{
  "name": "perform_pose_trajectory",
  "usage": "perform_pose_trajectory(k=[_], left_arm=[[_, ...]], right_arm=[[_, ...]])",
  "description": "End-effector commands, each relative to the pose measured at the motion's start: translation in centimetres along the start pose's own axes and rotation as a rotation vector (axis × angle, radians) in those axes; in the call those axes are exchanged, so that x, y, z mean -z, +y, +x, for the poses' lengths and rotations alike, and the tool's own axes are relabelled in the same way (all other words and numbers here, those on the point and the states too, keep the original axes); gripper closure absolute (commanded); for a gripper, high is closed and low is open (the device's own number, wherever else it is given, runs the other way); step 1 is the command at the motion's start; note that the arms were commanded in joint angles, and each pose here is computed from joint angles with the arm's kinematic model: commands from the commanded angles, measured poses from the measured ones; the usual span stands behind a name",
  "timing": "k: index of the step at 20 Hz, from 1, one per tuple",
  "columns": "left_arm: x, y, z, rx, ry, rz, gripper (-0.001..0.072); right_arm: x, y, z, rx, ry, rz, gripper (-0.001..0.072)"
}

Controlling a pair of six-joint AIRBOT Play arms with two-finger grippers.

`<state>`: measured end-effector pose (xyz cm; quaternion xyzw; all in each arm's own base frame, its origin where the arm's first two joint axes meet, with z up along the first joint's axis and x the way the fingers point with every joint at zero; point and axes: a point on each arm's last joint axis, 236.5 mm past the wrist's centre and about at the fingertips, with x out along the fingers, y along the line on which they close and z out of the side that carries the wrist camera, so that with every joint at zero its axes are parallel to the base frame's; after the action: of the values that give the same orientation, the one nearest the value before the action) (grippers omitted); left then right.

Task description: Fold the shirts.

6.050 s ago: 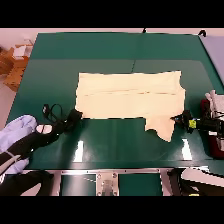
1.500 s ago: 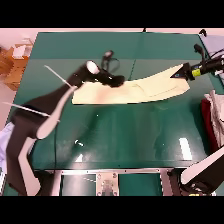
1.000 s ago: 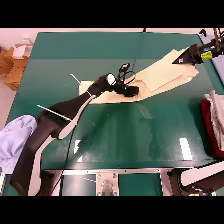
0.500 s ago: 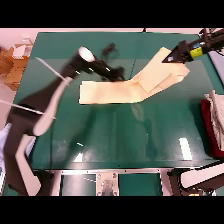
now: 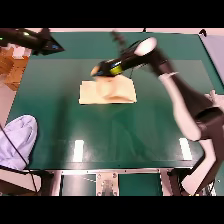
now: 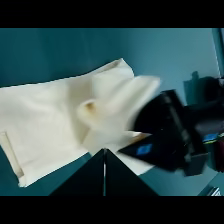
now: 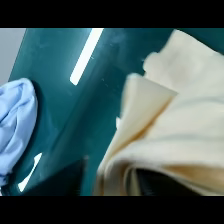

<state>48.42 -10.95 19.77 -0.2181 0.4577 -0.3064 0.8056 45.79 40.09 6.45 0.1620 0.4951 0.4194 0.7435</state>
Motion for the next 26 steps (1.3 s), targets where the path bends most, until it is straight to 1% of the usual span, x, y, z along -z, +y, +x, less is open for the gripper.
perform_pose_trajectory(k=[1,2,4,5,6,7,8,9,11,13,14,15,18,20,22,24,26], left_arm=[[0.3,1.8,-2.9,-0.037,-0.011,0.008,0.0682],[0.4,1.9,-2.8,-0.037,-0.008,0.014,0.0683],[0.4,2.0,-2.8,-0.037,-0.006,0.034,0.0682],[0.5,2.0,-2.8,-0.035,-0.005,0.033,0.0682],[0.6,2.0,-2.8,-0.035,0.000,0.033,0.0682],[0.6,2.2,-2.8,-0.043,0.001,0.033,0.0682],[0.6,2.2,-2.8,-0.044,0.002,0.033,0.0682],[0.6,2.2,-2.8,-0.044,0.001,0.033,0.0682],[0.6,2.2,-2.8,-0.044,0.001,0.033,0.0682],[0.6,2.2,-2.8,-0.044,0.001,0.032,0.0682],[0.6,2.2,-2.8,-0.044,0.000,0.032,0.0682],[0.6,2.2,-2.8,-0.044,0.000,0.032,0.0682],[0.6,2.2,-2.8,-0.044,-0.001,0.032,0.0683],[0.6,2.2,-2.8,-0.043,-0.001,0.032,0.0682],[0.5,2.2,-2.8,-0.043,-0.001,0.032,0.0682],[0.5,2.1,-2.8,-0.043,-0.001,0.032,0.0683],[0.6,2.2,-2.8,-0.045,-0.001,0.030,0.0682]], right_arm=[[3.0,3.5,11.9,-0.017,-0.074,-0.030,0.0102],[3.4,3.6,12.3,-0.017,-0.067,-0.029,0.0103],[0.6,2.4,8.9,-0.001,-0.099,0.006,0.0121],[-1.3,1.1,5.8,0.018,-0.115,0.008,0.0236],[-3.3,-0.7,2.1,0.039,-0.139,0.022,0.0249],[-4.7,-2.7,-1.4,0.063,-0.159,0.044,0.0234],[-5.7,-5.3,-5.2,0.092,-0.171,0.094,0.0205],[-6.0,-8.1,-8.7,0.121,-0.171,0.148,0.0199],[-5.1,-13.9,-14.2,0.171,-0.151,0.257,0.0199],[-3.0,-19.0,-17.7,0.205,-0.129,0.373,0.0199],[-1.6,-21.2,-18.5,0.216,-0.114,0.430,0.0182],[0.1,-23.0,-18.5,0.223,-0.092,0.489,0.0131],[6.7,-26.9,-15.7,0.207,0.010,0.630,0.0122],[9.0,-26.8,-12.8,0.128,0.041,0.668,0.0122],[9.5,-25.6,-10.0,0.051,0.057,0.676,0.0122],[8.8,-23.7,-7.4,-0.009,0.048,0.661,0.0122],[7.6,-22.3,-5.2,-0.015,0.019,0.636,0.0124]])
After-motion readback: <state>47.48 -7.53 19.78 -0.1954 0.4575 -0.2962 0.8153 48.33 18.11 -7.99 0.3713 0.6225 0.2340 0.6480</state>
